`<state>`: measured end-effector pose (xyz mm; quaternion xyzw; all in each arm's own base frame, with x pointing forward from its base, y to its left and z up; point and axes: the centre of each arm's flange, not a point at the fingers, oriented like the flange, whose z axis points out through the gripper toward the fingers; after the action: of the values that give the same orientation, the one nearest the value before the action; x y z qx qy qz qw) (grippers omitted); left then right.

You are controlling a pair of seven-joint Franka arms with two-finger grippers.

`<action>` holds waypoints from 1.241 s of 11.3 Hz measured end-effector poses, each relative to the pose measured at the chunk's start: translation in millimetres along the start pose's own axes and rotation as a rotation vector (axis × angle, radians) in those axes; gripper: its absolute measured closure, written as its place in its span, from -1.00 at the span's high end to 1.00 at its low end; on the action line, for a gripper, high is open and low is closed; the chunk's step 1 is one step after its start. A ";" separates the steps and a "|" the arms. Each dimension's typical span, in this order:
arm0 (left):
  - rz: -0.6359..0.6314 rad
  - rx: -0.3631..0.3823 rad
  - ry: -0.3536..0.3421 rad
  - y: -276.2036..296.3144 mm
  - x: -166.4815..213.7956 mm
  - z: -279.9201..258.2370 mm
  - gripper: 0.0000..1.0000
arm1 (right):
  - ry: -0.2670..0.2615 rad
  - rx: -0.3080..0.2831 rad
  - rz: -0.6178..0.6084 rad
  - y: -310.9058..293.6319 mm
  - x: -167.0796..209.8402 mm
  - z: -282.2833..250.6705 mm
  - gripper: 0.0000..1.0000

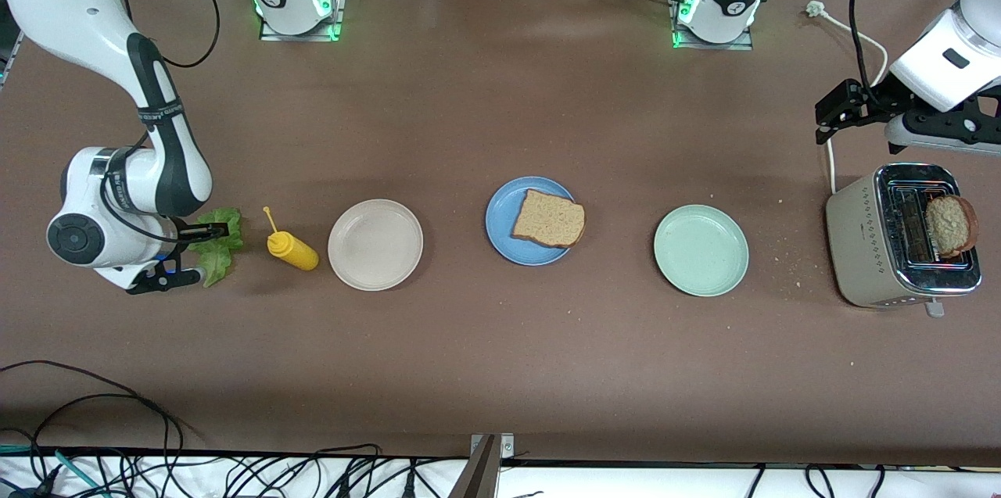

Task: Make sandwich in blue plate with both arms
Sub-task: 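Grasp the green lettuce leaf with the right gripper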

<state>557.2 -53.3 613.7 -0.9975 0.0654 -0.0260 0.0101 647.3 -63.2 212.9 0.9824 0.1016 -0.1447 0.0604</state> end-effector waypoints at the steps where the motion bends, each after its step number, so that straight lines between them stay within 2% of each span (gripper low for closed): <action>1: -0.008 0.000 0.002 -0.8 0.1 -0.1 1.00 | -0.004 0.003 -0.002 -1.3 1.4 5.6 1.00; 4: -0.019 0.001 0.004 -4.1 -0.3 -0.9 1.00 | 0.023 -0.002 -0.006 -3.0 10.3 22.8 1.00; 6: -0.024 0.000 0.000 -6.2 0.3 1.0 1.00 | 0.026 -0.002 -0.008 -3.5 12.0 27.4 0.93; 7: -0.025 0.000 -0.001 -6.3 0.7 1.8 1.00 | 0.027 -0.002 -0.008 -3.6 12.4 26.7 0.78; 9: -0.026 0.000 -0.009 -6.5 0.2 3.0 1.00 | 0.034 -0.002 -0.010 -4.8 14.1 23.6 0.22; 12: -0.027 -0.002 -0.058 -6.6 -4.4 8.4 1.00 | 0.041 -0.004 -0.009 -4.2 15.6 19.9 -0.58; 13: -0.024 -0.002 -0.067 -5.2 -4.2 10.8 1.00 | 0.042 -0.004 -0.009 -4.2 15.7 19.5 -0.75; 14: -0.023 -0.002 -0.071 -4.2 -3.7 12.3 1.00 | 0.042 -0.004 -0.011 -4.4 15.8 19.4 -0.77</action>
<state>554.8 -48.4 601.4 -0.9985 0.0537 0.0092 0.0109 655.9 -58.9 189.4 0.9845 0.1087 -0.1242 0.0593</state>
